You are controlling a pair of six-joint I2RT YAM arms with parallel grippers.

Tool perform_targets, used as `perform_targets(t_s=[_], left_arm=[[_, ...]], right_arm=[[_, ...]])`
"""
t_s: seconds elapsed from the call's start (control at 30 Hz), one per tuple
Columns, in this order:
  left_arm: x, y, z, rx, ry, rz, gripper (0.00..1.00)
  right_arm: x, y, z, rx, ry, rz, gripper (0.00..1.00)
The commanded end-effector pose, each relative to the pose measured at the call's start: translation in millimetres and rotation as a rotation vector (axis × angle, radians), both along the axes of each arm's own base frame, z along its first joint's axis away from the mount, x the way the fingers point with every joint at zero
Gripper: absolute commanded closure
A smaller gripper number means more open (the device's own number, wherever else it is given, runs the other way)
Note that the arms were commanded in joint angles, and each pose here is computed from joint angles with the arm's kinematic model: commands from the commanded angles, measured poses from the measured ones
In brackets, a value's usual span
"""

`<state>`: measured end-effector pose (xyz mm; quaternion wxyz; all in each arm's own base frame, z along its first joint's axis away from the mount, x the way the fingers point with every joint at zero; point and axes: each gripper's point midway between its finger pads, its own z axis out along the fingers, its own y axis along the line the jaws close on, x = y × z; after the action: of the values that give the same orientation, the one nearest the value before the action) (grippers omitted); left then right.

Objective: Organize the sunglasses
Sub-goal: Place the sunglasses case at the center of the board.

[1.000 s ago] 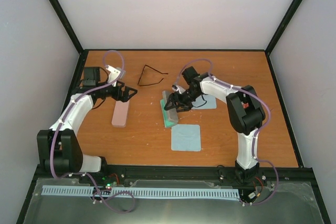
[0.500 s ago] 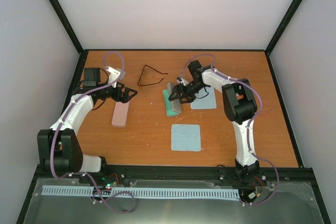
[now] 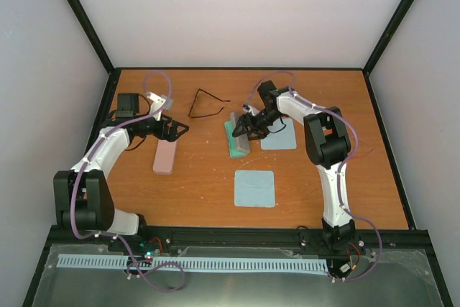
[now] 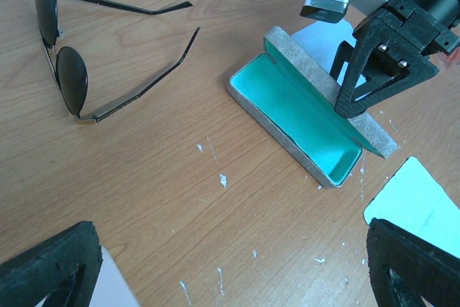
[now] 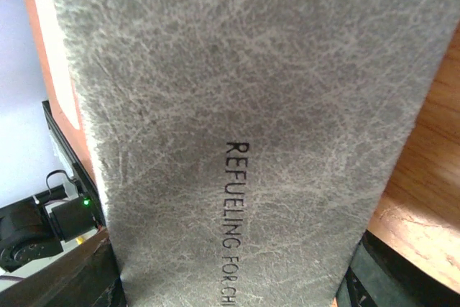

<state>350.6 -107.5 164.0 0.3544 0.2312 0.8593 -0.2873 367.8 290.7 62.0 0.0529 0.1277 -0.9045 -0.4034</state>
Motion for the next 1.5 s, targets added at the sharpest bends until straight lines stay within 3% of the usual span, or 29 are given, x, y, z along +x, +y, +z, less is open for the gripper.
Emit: perform_targets(t_s=[0.0,0.23,0.43,0.6,0.73,1.1,1.47], left_arm=[[8.1,-2.4,13.1,-0.023,-0.037,-0.015,0.00],[6.7,-4.1,14.0,-0.038,-0.033,-0.019,0.01],[4.8,-21.9,17.0,-0.073,-0.044,-0.068,0.02],[2.8,-72.9,8.1,-0.049,-0.058,-0.201,0.43],[10.9,-103.4,-17.7,0.004,-0.020,-0.289,0.58],[20.4,-170.6,-69.9,0.068,0.060,-0.415,0.59],[40.0,-158.4,-131.6,0.258,0.144,-0.310,0.61]], right_arm=[[2.9,-9.4,2.2,-0.065,-0.026,-0.011,0.34],[0.7,0.6,19.3,0.152,0.051,-0.019,0.36],[-4.7,5.3,31.0,0.248,0.079,0.005,0.36],[-8.7,6.6,29.0,0.286,0.099,0.011,0.37],[-12.1,5.9,27.3,0.313,0.115,0.009,0.38],[-7.4,4.2,30.1,0.341,0.111,-0.006,0.38],[-5.1,3.6,16.3,0.328,0.136,-0.019,0.37]])
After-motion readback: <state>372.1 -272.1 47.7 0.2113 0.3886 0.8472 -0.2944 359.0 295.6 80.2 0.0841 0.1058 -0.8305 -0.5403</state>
